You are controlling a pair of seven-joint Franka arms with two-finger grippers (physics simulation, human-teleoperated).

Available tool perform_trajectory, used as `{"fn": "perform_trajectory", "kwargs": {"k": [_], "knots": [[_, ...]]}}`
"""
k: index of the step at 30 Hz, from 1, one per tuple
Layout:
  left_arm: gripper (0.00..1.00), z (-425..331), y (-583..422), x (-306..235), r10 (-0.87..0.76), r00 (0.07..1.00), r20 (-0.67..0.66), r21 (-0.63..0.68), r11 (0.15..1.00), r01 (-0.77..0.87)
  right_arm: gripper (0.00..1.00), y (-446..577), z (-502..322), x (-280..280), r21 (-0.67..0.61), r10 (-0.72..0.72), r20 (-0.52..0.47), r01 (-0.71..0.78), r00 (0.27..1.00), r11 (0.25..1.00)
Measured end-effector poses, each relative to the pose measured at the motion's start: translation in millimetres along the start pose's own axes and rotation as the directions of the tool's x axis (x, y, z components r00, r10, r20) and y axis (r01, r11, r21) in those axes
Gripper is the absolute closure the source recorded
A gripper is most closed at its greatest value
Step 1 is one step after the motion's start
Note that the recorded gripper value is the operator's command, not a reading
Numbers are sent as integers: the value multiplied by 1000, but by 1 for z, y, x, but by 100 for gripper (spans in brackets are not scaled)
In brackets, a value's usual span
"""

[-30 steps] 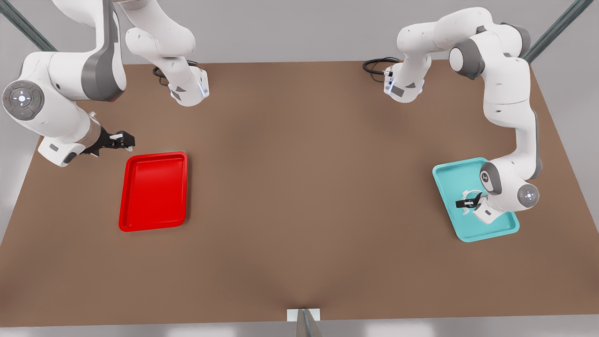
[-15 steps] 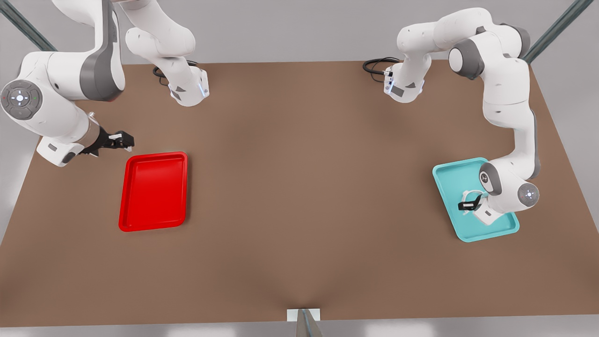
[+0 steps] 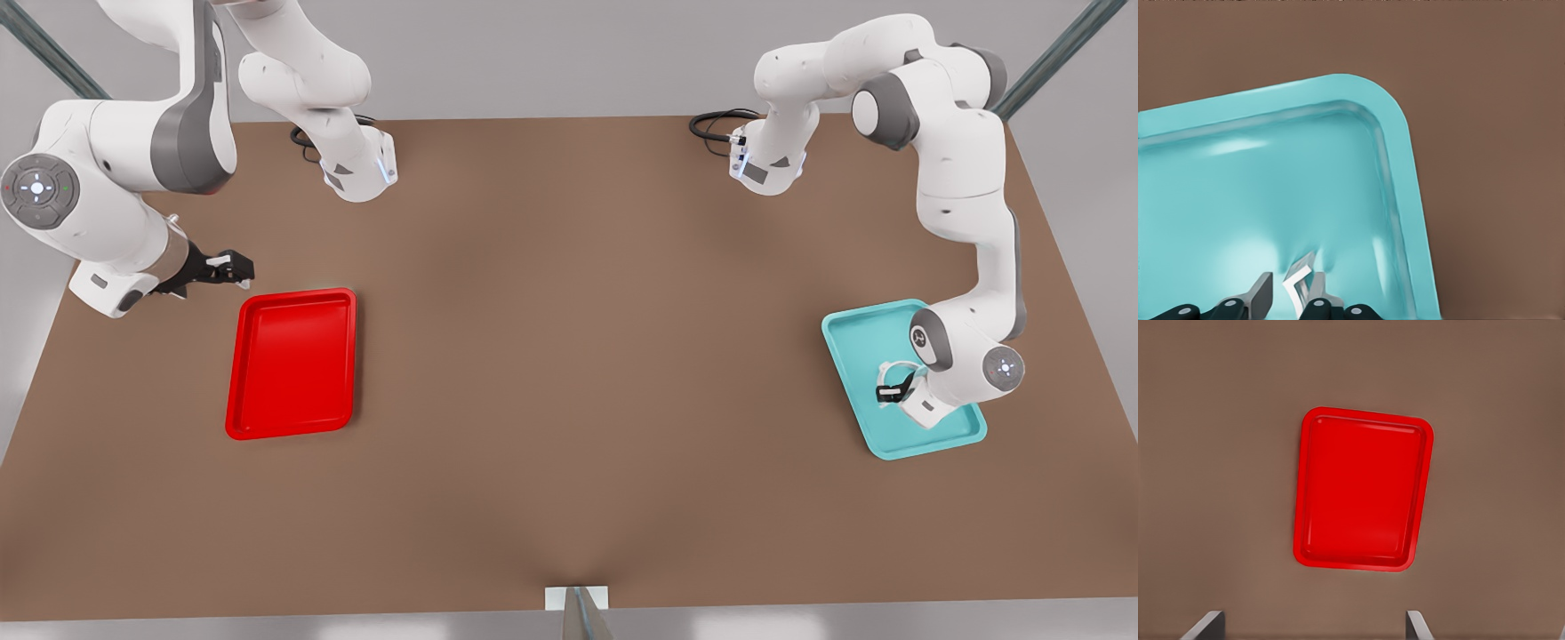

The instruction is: Take the drainage pipe clamp from the left arm, pass it to the right arm, and place it in the plate on the right side

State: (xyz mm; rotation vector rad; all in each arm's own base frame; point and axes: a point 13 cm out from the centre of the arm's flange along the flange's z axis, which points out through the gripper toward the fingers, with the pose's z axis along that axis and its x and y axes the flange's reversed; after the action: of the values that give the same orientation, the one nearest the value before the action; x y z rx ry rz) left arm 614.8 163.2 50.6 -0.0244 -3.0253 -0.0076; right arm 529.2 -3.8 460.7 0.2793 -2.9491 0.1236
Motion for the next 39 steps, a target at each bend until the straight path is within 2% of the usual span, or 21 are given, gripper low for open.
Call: {"fn": "perform_trajectory", "kwargs": {"k": [3,17,19,23,39], "knots": [[64,1,-1,1,1,1000,-5,2,1000,-1,0,0,1,1,-1,-2,-2,2,1000,1000],[65,7,-3,3,-9,1000,-19,3,1000,9,0,-8,-6,-7,11,2,11,-2,1000,1000],[66,8,-4,3,-10,1000,-18,3,1000,10,0,-9,-9,-6,12,3,16,-3,1000,1000],[75,8,-3,3,-15,1000,-19,1,1000,15,0,-7,-11,-5,12,0,19,0,1000,1000],[79,9,-6,2,-42,999,-22,-7,999,42,0,-8,-9,-6,12,0,14,0,1000,1000]]}}
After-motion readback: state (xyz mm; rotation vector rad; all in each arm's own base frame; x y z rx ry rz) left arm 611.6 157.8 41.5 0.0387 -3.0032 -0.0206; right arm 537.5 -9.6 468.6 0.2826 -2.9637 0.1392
